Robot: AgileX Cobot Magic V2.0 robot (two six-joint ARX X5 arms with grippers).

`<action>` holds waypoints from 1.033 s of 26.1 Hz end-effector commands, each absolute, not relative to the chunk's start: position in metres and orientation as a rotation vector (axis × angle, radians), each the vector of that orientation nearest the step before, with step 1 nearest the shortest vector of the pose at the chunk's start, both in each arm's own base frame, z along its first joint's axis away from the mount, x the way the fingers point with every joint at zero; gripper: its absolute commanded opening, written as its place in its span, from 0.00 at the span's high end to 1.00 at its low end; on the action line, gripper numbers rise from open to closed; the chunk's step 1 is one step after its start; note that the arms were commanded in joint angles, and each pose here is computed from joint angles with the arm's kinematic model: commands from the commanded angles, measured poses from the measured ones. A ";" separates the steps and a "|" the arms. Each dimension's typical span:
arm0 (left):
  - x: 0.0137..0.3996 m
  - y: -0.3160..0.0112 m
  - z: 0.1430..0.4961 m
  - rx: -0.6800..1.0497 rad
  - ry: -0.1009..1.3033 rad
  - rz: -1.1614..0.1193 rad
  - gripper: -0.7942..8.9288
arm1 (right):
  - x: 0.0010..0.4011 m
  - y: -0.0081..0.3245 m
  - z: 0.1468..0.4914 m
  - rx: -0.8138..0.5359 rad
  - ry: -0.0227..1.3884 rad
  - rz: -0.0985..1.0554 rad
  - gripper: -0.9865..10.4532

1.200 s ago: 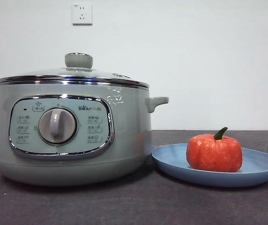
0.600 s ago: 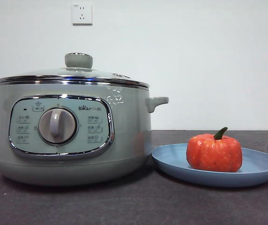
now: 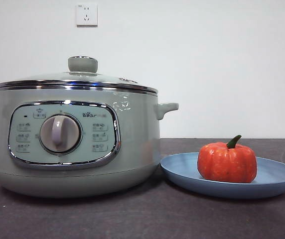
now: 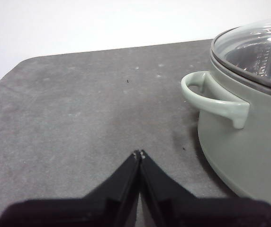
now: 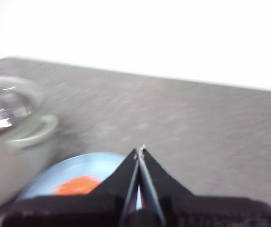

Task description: Take the pumpkin out from the steamer,put the pumpkin in the blue plate,close the lid

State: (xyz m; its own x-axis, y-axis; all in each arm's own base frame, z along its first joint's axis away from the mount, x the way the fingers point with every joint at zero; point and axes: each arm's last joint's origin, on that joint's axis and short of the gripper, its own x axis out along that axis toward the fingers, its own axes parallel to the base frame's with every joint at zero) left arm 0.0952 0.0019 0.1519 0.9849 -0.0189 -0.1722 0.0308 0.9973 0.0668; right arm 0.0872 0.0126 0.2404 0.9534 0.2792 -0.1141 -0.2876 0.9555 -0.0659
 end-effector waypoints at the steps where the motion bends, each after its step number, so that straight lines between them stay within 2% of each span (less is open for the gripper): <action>1: 0.095 0.002 0.148 0.062 0.192 -0.021 0.92 | 0.091 0.010 0.215 -0.085 0.089 0.258 0.93; 7: 0.095 0.002 0.148 0.062 0.192 -0.021 0.92 | 0.095 0.009 0.177 -0.069 0.098 0.243 0.93; 12: 0.095 0.002 0.148 0.062 0.192 -0.021 0.92 | 0.096 0.009 0.159 -0.040 0.127 0.236 0.93; 17: 0.095 0.002 0.148 0.062 0.192 -0.021 0.92 | 0.095 0.009 0.149 -0.014 0.163 0.225 0.93; 27: 0.095 0.002 0.148 0.062 0.192 -0.021 0.92 | 0.095 0.008 0.150 0.063 0.167 0.206 0.93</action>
State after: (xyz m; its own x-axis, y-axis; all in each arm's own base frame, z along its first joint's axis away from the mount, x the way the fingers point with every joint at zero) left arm 0.0952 0.0019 0.1519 0.9849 -0.0189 -0.1722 0.0308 0.9973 0.0668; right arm 0.0950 0.0083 0.1542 0.9666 0.2105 -0.1460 -0.2041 0.9772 0.0576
